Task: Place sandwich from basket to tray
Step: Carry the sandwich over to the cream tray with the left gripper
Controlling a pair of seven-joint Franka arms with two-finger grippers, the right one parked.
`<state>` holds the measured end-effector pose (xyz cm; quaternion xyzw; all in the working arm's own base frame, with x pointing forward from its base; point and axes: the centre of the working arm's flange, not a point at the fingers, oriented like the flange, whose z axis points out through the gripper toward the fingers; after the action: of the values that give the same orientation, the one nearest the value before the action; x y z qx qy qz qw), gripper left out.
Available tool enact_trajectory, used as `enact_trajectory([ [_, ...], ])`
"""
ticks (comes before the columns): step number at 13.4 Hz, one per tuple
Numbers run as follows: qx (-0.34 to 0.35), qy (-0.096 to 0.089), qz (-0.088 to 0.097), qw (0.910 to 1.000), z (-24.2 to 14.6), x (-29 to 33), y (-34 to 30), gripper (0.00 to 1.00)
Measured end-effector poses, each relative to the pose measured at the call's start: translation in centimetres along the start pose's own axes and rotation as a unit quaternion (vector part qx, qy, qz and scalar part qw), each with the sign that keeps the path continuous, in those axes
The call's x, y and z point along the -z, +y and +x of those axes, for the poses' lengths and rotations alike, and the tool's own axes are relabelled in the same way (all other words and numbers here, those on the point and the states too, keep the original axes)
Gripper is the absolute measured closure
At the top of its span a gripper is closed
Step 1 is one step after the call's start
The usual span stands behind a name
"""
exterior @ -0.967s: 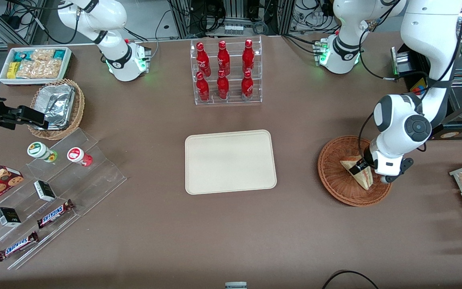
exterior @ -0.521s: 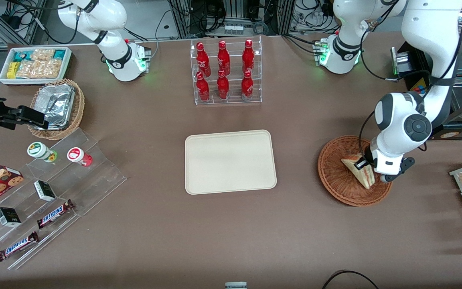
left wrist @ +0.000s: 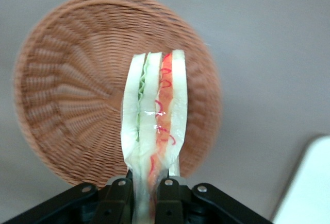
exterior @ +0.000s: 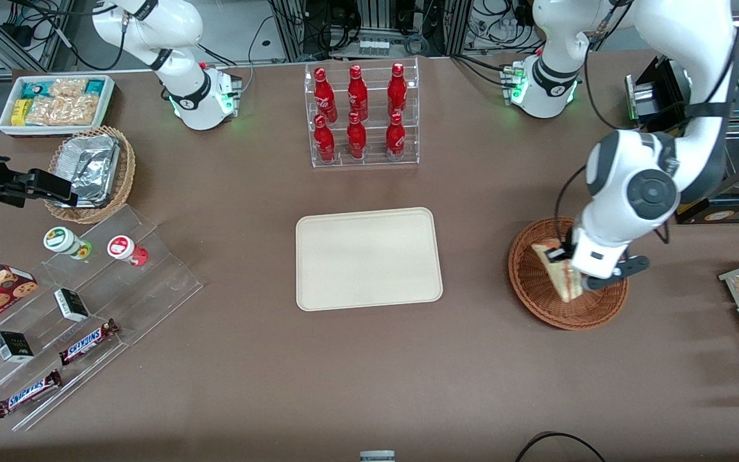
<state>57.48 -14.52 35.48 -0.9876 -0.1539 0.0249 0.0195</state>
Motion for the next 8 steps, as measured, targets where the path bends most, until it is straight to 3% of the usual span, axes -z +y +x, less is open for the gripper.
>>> enact_trajectory([
  [4, -0.070, -0.009, -0.018, 0.9973, -3.9, -0.2, 7.6, 0.84],
  [8, -0.095, -0.038, -0.036, 0.9941, -7.6, 0.2, 15.2, 0.84],
])
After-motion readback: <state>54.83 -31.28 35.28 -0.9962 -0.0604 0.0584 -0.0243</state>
